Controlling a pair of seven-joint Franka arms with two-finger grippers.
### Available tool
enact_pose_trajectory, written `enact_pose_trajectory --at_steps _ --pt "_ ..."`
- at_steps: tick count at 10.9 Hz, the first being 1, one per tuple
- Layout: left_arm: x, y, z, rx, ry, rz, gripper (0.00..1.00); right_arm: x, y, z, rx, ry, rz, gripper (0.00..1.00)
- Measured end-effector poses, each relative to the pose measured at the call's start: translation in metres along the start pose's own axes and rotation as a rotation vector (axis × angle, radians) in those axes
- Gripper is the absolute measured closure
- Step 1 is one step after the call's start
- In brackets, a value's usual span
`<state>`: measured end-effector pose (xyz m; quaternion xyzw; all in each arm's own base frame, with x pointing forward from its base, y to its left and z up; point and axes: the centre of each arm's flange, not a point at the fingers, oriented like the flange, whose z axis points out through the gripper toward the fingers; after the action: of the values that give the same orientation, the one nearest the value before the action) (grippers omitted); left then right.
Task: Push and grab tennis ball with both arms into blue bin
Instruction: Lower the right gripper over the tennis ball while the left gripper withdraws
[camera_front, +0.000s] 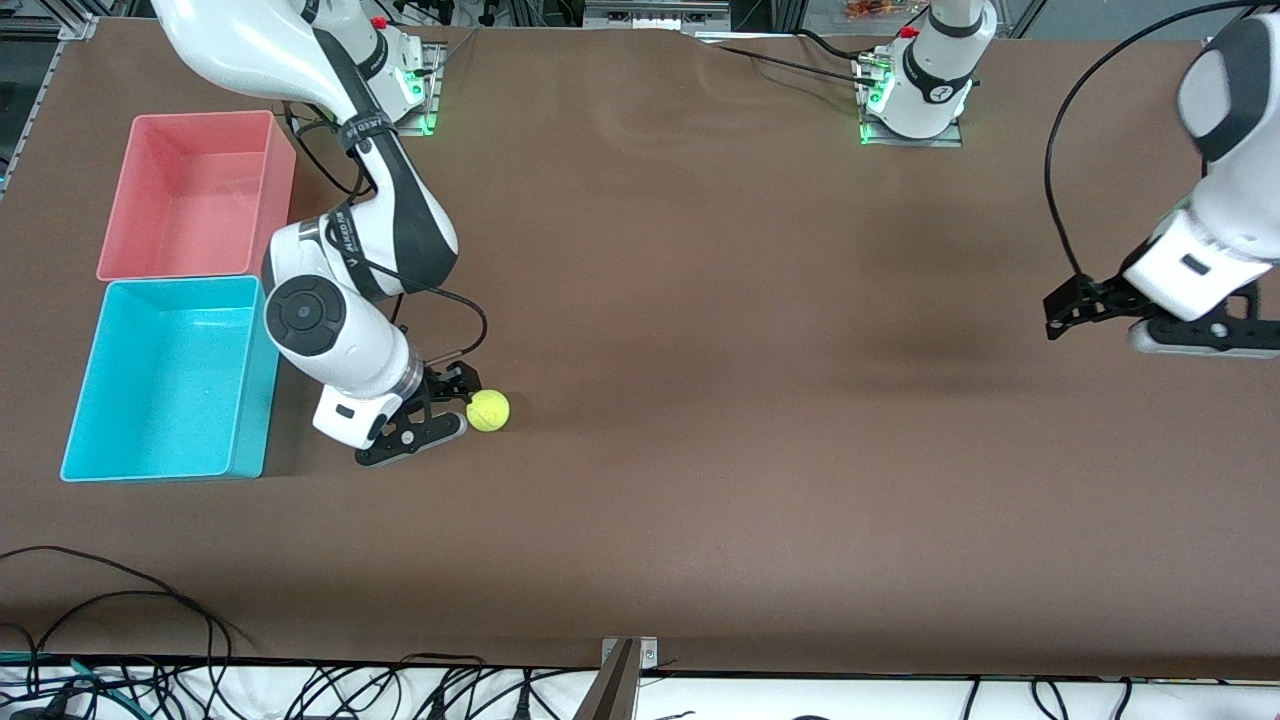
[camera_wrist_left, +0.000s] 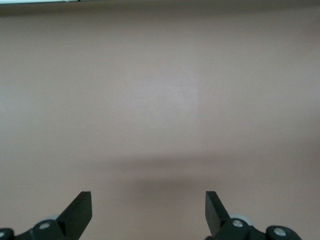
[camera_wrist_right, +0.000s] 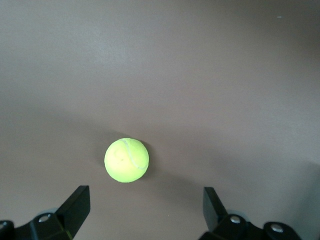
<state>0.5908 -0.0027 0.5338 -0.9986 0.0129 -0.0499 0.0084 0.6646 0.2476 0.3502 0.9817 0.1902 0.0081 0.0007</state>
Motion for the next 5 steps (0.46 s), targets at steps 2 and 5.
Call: enact_pose_trajectory --at_steps 2,5 --pt "0.006 -0.001 -0.033 -0.025 0.026 -0.106 0.0 0.001 -0.004 -0.001 0.003 -0.004 -0.005 0.0" --pt "0.01 0.029 -0.061 -0.036 0.054 -0.204 0.0 0.0 -0.009 0.022 0.005 -0.039 -0.012 0.0"
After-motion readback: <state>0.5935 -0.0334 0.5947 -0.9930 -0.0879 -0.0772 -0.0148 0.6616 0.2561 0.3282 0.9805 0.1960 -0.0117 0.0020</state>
